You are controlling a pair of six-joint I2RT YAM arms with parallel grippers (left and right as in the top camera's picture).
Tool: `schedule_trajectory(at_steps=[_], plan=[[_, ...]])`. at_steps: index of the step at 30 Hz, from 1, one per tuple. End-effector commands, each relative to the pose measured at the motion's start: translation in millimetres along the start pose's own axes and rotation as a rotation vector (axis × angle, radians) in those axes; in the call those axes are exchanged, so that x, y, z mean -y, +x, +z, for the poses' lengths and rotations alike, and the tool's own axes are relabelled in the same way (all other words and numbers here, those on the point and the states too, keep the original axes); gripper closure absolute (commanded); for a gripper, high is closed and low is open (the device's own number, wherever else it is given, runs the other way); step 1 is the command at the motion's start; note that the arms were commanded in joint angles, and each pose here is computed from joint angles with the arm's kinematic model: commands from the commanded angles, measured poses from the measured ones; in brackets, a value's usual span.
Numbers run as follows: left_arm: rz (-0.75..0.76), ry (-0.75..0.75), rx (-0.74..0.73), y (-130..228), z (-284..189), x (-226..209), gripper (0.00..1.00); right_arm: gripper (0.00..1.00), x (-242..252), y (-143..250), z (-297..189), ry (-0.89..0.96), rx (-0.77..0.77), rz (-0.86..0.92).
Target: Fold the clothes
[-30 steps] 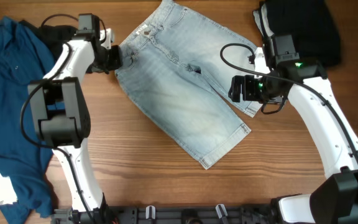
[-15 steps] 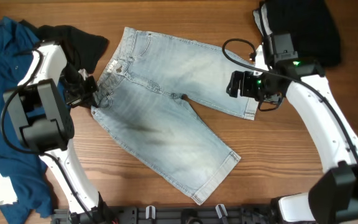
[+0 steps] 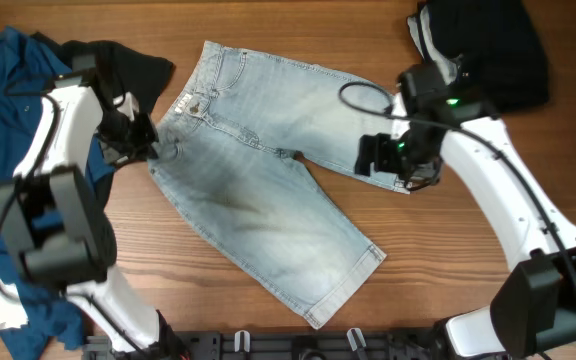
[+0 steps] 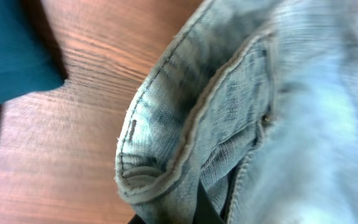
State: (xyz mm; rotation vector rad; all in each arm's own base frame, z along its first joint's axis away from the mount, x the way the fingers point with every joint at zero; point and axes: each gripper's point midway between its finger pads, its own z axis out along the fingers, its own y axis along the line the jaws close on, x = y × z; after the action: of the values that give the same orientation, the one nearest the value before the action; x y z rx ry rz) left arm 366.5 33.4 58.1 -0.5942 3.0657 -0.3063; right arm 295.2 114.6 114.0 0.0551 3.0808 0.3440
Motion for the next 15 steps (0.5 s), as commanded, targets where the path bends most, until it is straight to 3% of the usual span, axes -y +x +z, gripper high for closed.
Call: schedule_trajectory(at_steps=[1,2,4,5,6,11,15], plan=[[0.050,0.045,0.110,6,-48,22,0.96,0.06,-25,13,-1,-0.016,-0.006,-0.042],[0.052,0.036,0.108,9,-51,21,0.90,0.06,-27,14,-1,-0.017,-0.010,-0.046],[0.046,0.016,0.087,15,-52,18,0.44,0.06,-28,22,-1,-0.009,-0.032,-0.052],[0.042,0.007,0.080,17,-51,15,0.12,0.06,-27,26,-2,-0.003,-0.046,-0.057],[0.041,0.007,0.077,17,-51,15,0.00,0.06,-27,29,-2,0.000,-0.056,-0.065],[0.061,0.055,0.180,9,-75,26,0.00,0.05,-50,40,11,-0.001,-0.049,-0.165],[0.108,0.115,0.401,0,-132,42,0.00,0.04,-76,-12,35,-0.012,0.203,-0.374]])
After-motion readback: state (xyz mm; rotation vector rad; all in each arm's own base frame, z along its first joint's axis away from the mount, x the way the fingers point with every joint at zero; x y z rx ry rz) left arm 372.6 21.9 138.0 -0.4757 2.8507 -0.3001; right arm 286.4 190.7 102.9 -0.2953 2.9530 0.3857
